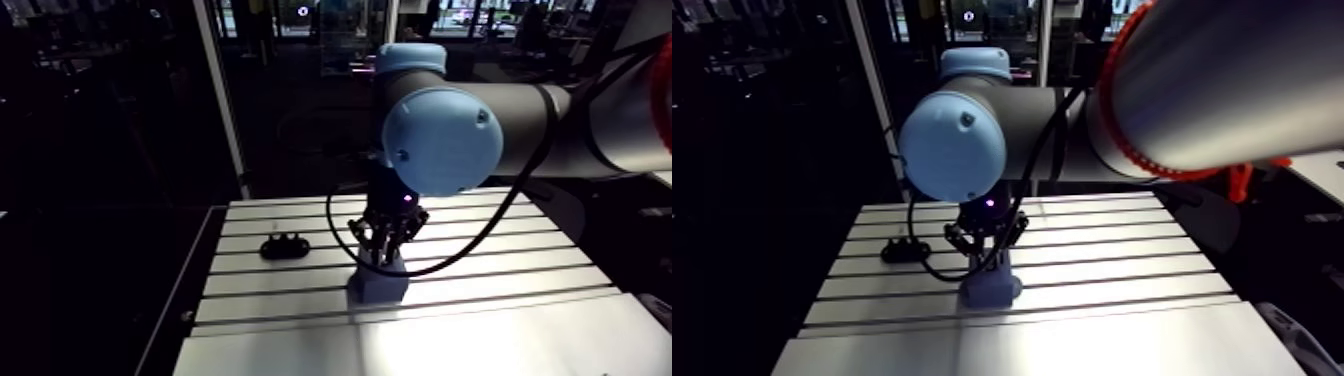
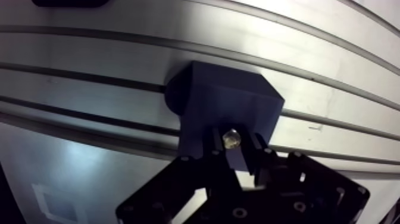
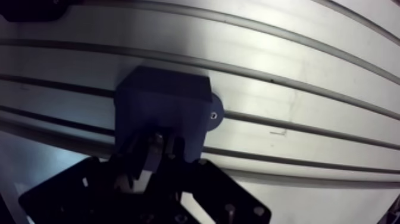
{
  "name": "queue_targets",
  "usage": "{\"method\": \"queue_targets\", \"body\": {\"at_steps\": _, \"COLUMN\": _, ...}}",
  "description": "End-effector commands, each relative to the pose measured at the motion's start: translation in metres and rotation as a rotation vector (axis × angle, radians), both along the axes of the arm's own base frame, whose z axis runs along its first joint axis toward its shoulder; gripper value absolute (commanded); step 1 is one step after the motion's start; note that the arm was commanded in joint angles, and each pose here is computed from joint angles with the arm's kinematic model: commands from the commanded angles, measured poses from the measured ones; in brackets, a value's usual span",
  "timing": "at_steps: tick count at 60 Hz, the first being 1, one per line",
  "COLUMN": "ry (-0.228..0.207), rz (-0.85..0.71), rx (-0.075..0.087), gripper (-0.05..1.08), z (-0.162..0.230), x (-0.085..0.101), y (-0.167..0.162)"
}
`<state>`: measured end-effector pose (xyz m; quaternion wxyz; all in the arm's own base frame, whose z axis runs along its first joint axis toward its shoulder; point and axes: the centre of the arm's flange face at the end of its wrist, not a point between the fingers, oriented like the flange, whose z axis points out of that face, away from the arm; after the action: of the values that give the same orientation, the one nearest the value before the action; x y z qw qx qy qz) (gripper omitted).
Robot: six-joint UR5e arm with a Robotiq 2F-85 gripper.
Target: Pick up the M10 bolt and insert it into the hex recess until seated.
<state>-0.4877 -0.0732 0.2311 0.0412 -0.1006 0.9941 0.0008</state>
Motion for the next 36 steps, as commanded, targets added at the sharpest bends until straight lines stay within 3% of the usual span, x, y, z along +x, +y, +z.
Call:
{"method": "queue_targets", "body": {"at_steps": 1, "ry": 0.001, "rz": 0.001, "rx": 0.0, "gripper": 0.68, "z": 0.0, "x": -0.0006, "y": -0.0004}}
{"method": "queue_targets", "body": {"at_steps": 36, "ry": -0.001, "rz": 0.009, "rx": -0.001, "gripper": 0.72, "z": -0.0001, "x": -0.0005, "y": -0.0004}}
